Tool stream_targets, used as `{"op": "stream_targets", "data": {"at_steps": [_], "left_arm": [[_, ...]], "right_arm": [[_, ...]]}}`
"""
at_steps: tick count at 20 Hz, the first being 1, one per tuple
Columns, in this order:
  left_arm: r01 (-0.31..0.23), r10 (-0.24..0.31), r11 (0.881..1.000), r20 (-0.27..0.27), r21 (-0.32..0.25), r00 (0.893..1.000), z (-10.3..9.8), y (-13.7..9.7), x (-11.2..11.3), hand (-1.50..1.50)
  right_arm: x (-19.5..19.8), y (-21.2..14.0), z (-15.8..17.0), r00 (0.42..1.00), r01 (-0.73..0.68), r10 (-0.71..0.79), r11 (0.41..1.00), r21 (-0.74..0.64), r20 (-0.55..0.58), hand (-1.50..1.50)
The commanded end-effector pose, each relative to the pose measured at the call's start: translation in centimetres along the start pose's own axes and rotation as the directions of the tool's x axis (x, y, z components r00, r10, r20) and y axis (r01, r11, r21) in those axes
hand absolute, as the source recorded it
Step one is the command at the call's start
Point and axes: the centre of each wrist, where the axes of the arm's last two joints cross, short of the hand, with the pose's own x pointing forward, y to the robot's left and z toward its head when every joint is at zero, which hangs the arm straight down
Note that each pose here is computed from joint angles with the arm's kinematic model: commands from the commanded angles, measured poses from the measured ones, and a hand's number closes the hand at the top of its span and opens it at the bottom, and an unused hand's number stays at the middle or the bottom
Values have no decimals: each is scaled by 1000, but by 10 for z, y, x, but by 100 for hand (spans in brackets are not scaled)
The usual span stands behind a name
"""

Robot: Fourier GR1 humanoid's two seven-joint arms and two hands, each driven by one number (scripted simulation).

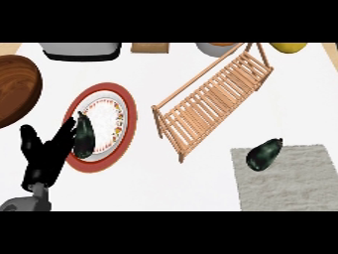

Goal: Pick the lemon from the placemat and place it in the tiered shelf

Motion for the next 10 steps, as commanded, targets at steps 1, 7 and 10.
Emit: {"op": "stream_targets", "data": {"at_steps": [1,7,10], "left_arm": [[-3,3,1000,-12,-18,1000,-2,1,1,0],[-2,2,1000,-27,-10,1000,1,3,-9,0],[-18,18,1000,-26,-8,1000,-21,9,10,0]], "right_arm": [[-24,-4,-8,1000,2,-2,1000,8,1,150],[-22,7,-32,998,13,-14,1000,15,54,150],[-9,11,-30,997,25,-27,999,21,78,150]]}}
